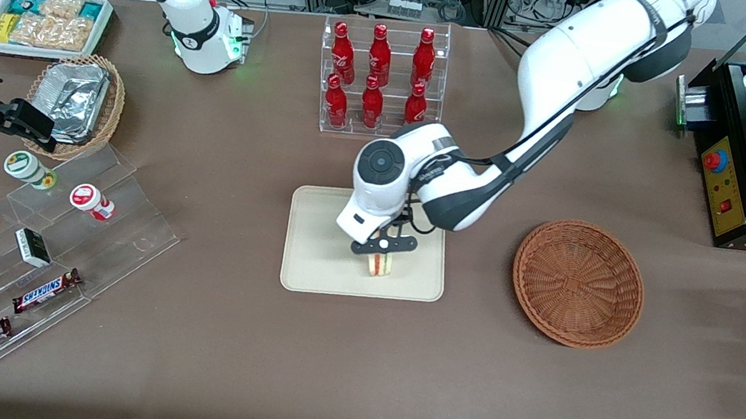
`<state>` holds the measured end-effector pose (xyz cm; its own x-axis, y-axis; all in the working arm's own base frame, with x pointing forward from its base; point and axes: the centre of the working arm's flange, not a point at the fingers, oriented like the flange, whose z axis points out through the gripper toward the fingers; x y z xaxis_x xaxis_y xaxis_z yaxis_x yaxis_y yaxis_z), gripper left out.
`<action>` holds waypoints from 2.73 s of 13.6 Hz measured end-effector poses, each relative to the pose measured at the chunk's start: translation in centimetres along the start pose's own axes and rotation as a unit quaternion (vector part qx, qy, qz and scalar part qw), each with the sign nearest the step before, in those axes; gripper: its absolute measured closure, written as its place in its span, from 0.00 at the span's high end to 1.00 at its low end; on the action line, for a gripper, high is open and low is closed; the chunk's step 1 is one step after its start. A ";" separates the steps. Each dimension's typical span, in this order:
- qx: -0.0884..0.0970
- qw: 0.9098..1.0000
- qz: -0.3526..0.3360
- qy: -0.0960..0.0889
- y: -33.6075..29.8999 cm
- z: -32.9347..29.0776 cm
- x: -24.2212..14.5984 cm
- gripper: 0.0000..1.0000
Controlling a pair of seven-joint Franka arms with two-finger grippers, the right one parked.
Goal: Place sandwich from basket to tray
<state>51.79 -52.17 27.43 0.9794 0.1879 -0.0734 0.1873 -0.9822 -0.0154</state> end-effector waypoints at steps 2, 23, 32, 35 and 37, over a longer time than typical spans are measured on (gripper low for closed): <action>0.000 1.000 -0.006 -0.004 0.4 0.8 -0.1 0.15; 0.005 0.998 -0.039 0.039 -6.6 -12.1 7.8 1.00; 0.035 0.998 0.017 0.039 -20.0 -16.4 13.5 1.00; 0.049 0.997 0.049 0.029 -25.5 -18.1 15.2 1.00; 0.038 0.996 0.079 0.003 -29.9 -18.3 15.8 1.00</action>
<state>63.08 -19.88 44.98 0.9968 0.0301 -0.0744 0.0241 -0.9965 -0.0805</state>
